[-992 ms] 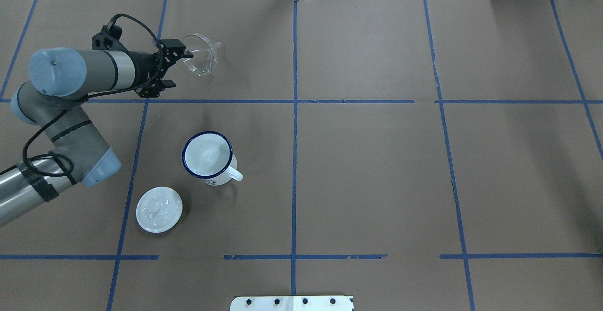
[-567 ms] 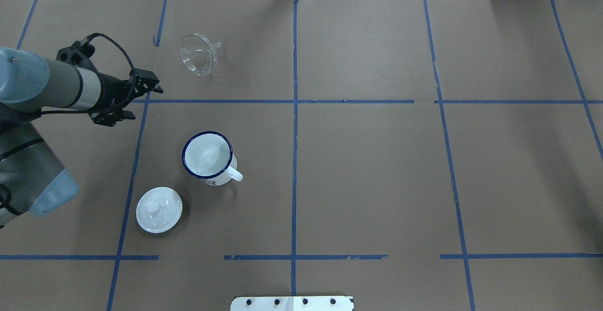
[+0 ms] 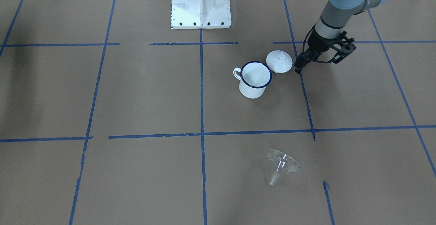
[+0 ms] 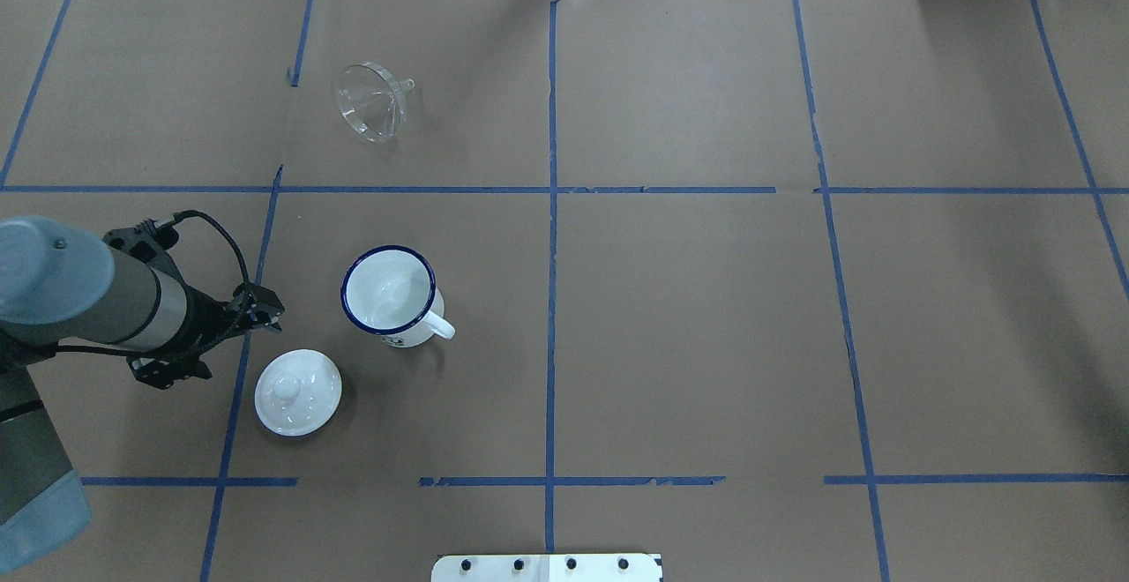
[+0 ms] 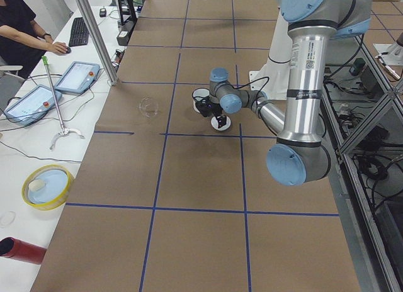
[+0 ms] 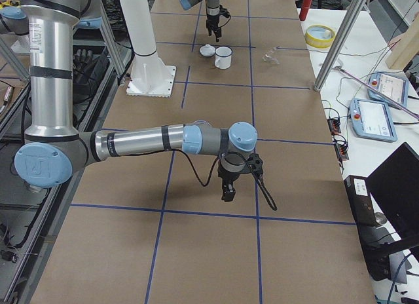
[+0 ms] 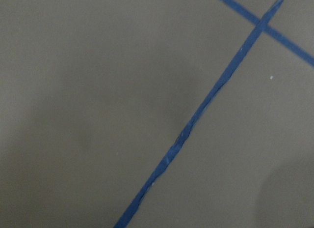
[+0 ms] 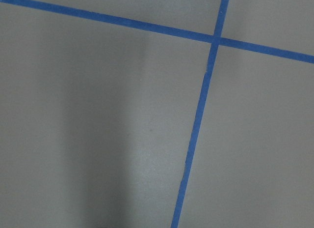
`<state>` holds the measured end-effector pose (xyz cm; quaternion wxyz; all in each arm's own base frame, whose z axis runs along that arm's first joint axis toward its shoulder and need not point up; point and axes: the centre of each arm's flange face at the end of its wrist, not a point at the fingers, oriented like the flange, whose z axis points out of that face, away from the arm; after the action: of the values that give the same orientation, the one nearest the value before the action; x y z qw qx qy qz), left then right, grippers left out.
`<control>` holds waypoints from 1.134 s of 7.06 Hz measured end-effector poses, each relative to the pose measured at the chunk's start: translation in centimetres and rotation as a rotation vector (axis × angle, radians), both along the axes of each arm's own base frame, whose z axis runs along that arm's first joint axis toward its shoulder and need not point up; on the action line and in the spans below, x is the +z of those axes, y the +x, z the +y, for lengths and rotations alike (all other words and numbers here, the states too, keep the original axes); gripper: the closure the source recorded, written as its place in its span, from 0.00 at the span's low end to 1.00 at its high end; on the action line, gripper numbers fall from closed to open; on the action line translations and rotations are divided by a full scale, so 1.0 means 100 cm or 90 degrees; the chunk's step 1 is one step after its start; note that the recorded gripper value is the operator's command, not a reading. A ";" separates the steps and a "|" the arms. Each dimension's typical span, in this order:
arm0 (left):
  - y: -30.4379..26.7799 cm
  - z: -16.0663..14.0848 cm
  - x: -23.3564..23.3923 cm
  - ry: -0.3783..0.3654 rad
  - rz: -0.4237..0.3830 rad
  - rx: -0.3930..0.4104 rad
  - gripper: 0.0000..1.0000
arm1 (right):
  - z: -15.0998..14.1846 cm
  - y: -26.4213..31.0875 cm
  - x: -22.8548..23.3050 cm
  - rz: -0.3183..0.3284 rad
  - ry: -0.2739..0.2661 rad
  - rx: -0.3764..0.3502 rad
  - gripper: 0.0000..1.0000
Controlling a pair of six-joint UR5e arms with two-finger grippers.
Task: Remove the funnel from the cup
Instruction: 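Move the left gripper down to the white lid and grasp it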
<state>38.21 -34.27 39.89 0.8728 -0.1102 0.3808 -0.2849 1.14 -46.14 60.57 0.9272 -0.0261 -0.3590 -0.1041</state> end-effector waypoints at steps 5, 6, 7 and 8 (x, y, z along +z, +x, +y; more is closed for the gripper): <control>0.034 0.001 -0.031 -0.008 -0.023 0.006 0.12 | 0.000 0.000 0.000 0.000 0.000 0.000 0.00; 0.034 -0.001 -0.030 0.002 -0.024 -0.001 0.14 | 0.000 0.000 0.000 0.000 0.000 0.000 0.00; 0.034 -0.001 -0.029 0.009 -0.020 -0.004 0.14 | 0.000 0.000 0.000 0.000 0.000 0.000 0.00; 0.034 0.003 -0.025 0.012 -0.018 -0.001 0.14 | 0.000 0.000 0.000 0.000 0.000 0.000 0.00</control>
<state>41.63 -33.96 37.38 0.8790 -0.0980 0.3708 -0.2833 1.14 -46.14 60.56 0.9271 -0.0260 -0.3590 -0.1044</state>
